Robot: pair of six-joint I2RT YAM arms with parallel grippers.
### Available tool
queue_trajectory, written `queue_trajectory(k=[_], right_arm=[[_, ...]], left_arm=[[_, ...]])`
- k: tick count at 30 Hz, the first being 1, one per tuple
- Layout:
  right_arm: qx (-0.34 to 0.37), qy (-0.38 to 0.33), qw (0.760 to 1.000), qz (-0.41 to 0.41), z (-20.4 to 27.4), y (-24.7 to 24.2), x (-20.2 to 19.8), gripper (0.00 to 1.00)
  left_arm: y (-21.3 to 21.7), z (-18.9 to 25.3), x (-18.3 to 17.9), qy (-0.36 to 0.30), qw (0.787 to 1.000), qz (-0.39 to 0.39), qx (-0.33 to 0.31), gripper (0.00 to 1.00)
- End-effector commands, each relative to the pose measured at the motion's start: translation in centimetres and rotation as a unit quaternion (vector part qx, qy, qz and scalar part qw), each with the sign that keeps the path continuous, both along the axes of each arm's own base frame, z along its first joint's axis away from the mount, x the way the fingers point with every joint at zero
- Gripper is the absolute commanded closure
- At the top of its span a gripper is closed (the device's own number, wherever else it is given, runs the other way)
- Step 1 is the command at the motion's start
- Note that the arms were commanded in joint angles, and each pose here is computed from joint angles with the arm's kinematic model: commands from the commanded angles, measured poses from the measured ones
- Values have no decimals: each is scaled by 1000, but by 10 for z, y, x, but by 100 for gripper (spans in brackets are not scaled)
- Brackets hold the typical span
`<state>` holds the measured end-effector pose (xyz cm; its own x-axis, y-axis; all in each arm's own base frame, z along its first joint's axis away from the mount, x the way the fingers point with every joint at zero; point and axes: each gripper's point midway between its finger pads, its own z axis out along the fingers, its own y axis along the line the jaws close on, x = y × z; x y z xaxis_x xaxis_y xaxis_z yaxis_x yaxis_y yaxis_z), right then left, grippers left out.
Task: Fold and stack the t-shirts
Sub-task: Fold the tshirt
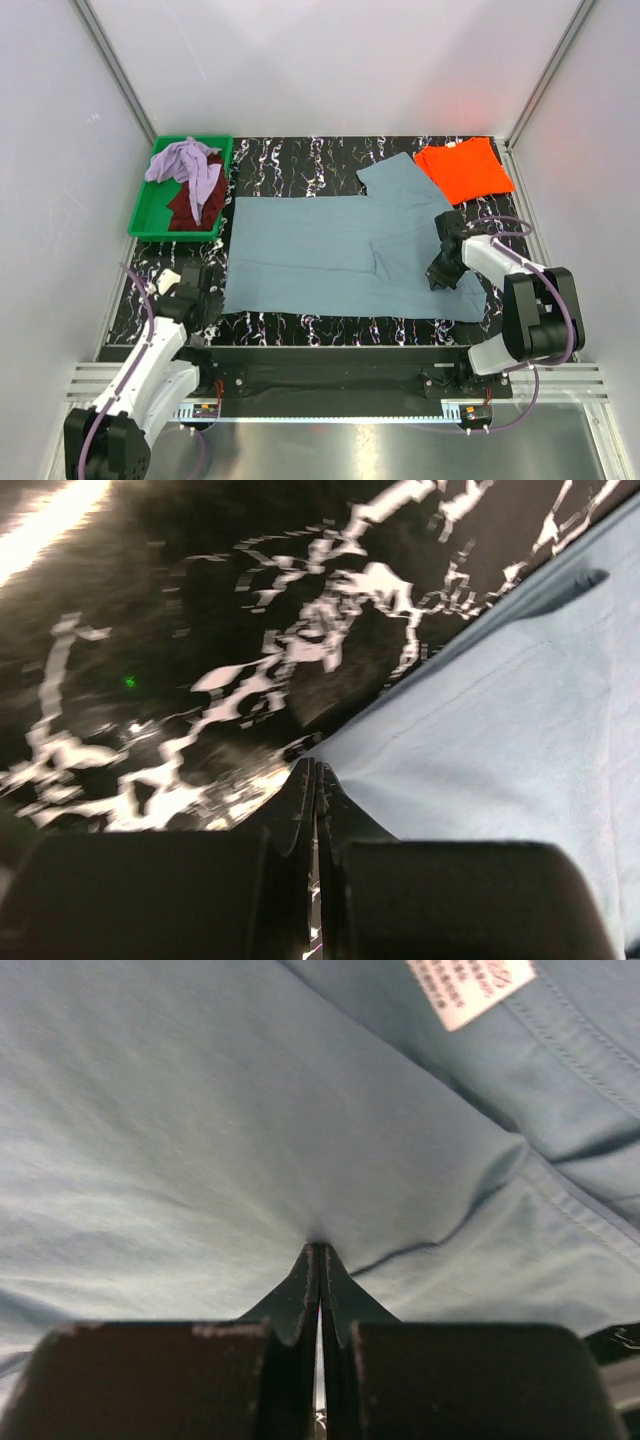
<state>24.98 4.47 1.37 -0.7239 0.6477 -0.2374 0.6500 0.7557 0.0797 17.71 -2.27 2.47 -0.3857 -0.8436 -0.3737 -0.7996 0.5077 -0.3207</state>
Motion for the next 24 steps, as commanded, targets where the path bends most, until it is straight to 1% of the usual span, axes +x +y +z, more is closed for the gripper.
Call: queue_trajectory(k=[1, 3, 4, 5, 6, 7, 8, 9, 10, 11, 12, 13, 14, 15, 17, 20, 22, 23, 24], right_arm=[[-28, -1, 1000, 1, 8, -11, -7, 100], [-14, -25, 999, 30, 22, -4, 5, 98], [-10, -35, 999, 39, 28, -2, 10, 94], [-7, -52, 997, 57, 38, 0, 16, 93], [6, -75, 995, 70, 51, 6, 27, 92], [14, -92, 992, 84, 60, 11, 34, 87], [17, -120, 986, 112, 73, 16, 40, 82], [24, -149, 981, 121, 88, 22, 51, 76], [27, -169, 977, 130, 98, 25, 57, 68], [29, -191, 970, 151, 108, 30, 64, 64], [34, -232, 958, 163, 127, 38, 83, 62], [32, -246, 953, 172, 134, 42, 91, 60], [23, -241, 952, 185, 132, 44, 101, 58], [11, -261, 946, 190, 151, 48, 117, 57], [-13, -268, 943, 199, 159, 52, 136, 56], [-39, -272, 942, 195, 170, 60, 177, 54], [-36, -280, 939, 195, 173, 65, 193, 53], [-35, -275, 939, 204, 165, 69, 203, 53], [-30, -296, 932, 209, 178, 76, 218, 52]], left_arm=[[14, 26, 2, -27, 999, 26, 29, 97], [11, 40, 9, -46, 998, -1, 31, 95], [6, 54, 18, -68, 997, -25, 27, 94], [-2, 72, 35, -111, 992, -57, 22, 92], [-22, 84, 42, -134, 980, -144, 11, 89], [-35, 101, 52, -174, 967, -185, 0, 86], [-49, 126, 68, -238, 946, -220, -8, 77], [-66, 141, 70, -268, 925, -268, -27, 66], [-72, 165, 79, -305, 911, -277, -27, 65], [-76, 175, 81, -318, 904, -286, -29, 64], [-79, 185, 84, -329, 896, -296, -28, 62], [-80, 188, 89, -328, 896, -299, -26, 61], [-81, 203, 93, -341, 890, -302, -20, 60], [-81, 208, 96, -345, 886, -310, -13, 57], [-83, 213, 103, -345, 883, -319, -6, 55], [-91, 236, 115, -369, 861, -351, 7, 52], [-93, 241, 127, -373, 858, -354, 8, 50], [-94, 242, 131, -373, 858, -353, 8, 50], [-95, 252, 136, -381, 856, -350, 9, 50]])
